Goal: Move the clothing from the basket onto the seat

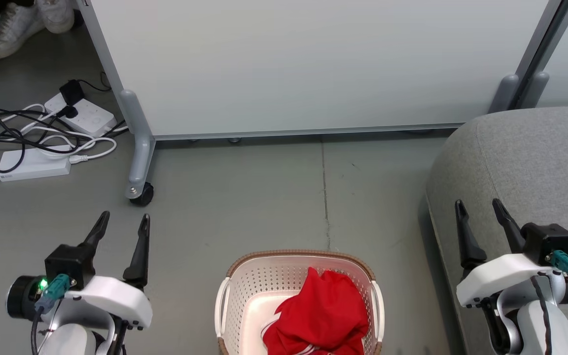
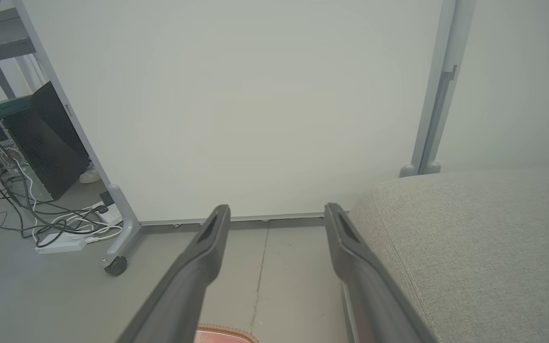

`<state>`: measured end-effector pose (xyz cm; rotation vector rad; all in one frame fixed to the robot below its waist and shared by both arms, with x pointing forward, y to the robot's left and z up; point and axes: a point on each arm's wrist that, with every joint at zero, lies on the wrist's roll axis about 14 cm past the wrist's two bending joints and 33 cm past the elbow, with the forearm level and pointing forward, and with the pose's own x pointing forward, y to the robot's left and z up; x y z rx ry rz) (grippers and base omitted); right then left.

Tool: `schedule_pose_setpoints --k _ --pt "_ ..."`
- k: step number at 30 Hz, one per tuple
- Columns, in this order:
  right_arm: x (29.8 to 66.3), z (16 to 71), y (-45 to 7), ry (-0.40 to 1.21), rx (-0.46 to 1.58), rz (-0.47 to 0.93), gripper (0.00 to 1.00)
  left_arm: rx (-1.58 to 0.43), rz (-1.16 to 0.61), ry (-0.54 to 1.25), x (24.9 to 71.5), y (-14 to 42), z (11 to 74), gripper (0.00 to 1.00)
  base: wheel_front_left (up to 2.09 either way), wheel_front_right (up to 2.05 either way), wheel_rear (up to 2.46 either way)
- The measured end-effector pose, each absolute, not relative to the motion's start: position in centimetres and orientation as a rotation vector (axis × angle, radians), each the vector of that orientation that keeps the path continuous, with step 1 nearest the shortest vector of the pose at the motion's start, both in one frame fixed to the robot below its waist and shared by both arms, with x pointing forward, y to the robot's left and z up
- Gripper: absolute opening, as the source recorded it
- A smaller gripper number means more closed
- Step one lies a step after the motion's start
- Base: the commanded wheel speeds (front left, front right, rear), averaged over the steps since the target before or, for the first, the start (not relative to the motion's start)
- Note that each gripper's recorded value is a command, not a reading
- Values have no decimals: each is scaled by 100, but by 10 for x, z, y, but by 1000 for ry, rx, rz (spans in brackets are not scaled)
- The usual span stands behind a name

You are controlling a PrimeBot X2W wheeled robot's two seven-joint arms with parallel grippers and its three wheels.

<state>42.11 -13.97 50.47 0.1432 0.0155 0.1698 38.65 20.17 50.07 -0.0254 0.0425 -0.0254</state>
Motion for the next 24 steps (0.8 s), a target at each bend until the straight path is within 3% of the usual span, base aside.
schedule_pose_setpoints --k 9,17,24 --pt "451 516 -153 -29 146 138 100 -42 -162 -1 444 150 510 100 0 0 0" --pt "487 504 -164 -39 142 114 100 -66 -391 160 484 67 441 100 0 0 0" --pt "510 468 -174 0 139 94 100 -59 -587 377 487 3 349 100 0 0 0"
